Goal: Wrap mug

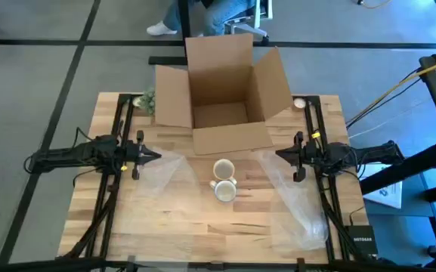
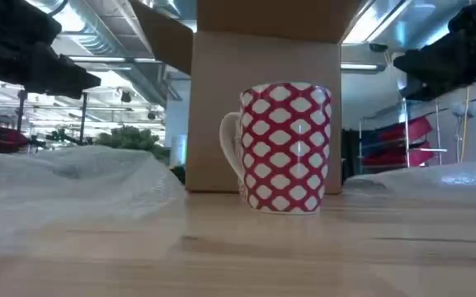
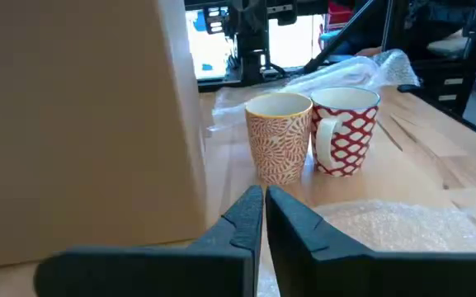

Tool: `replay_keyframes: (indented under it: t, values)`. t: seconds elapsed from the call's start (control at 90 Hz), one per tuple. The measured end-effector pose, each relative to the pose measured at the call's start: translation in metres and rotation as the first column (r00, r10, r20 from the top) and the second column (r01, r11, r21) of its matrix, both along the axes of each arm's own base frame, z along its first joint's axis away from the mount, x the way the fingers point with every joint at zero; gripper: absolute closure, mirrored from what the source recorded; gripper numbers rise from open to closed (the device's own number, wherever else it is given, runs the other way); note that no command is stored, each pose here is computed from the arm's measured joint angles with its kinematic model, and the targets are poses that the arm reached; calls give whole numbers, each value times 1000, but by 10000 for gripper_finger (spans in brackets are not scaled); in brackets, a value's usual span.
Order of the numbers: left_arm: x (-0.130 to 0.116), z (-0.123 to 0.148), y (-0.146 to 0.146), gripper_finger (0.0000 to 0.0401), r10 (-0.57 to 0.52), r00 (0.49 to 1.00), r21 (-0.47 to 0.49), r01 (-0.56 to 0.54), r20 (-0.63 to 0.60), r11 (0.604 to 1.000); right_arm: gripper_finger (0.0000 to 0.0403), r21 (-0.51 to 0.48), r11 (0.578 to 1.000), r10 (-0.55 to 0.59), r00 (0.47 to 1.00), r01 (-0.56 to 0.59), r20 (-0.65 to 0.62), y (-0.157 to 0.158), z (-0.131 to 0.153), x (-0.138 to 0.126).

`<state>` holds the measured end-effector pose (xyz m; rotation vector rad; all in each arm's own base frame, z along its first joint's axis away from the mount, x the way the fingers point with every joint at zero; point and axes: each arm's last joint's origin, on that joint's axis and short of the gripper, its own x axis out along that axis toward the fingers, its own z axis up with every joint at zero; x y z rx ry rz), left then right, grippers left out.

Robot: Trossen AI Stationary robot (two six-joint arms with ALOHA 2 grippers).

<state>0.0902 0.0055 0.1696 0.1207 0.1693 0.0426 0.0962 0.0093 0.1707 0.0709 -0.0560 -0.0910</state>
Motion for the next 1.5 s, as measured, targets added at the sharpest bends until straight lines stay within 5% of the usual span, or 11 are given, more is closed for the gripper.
replay_keyframes:
  t: [0.4, 0.5, 0.611, 0.7, 0.967, 1.144, 1.4, 1.5]
  values:
    - [0, 0, 0, 400, 0, 1000, 0, 0, 0, 1000, 402, 1, 1000, -9, 1000, 9, 7, 0, 1, 0]
    - [0, 0, 0, 400, -2, 1000, 10, 2, -1, 1000, 402, 181, 982, 52, 998, -56, 27, 1, 1, 0]
    - [0, 0, 0, 400, -10, 1000, 61, 10, -3, 998, 402, 451, 889, 58, 996, -79, 62, 1, 1, 0]
    - [0, 0, 0, 400, -9, 1000, 58, 10, -4, 998, 402, 527, 846, 50, 996, -78, 68, 1, 1, 0]
    - [0, 0, 0, 400, -9, 1000, 55, 9, -3, 998, 402, 521, 848, -152, 986, 95, 67, -5, 1, -1]
    - [0, 0, 0, 400, -7, 1000, 56, 7, -3, 998, 402, 351, 935, -59, 997, 40, 42, -2, 1, 0]
    - [0, 0, 0, 400, -5, 1000, 54, 5, -2, 999, 402, 296, 954, 29, 998, -45, 58, 0, 29, -1]
    - [0, 0, 0, 400, -5, 1000, 53, 5, -2, 999, 402, 266, 964, 28, 998, -14, -48, 1, 41, 4]
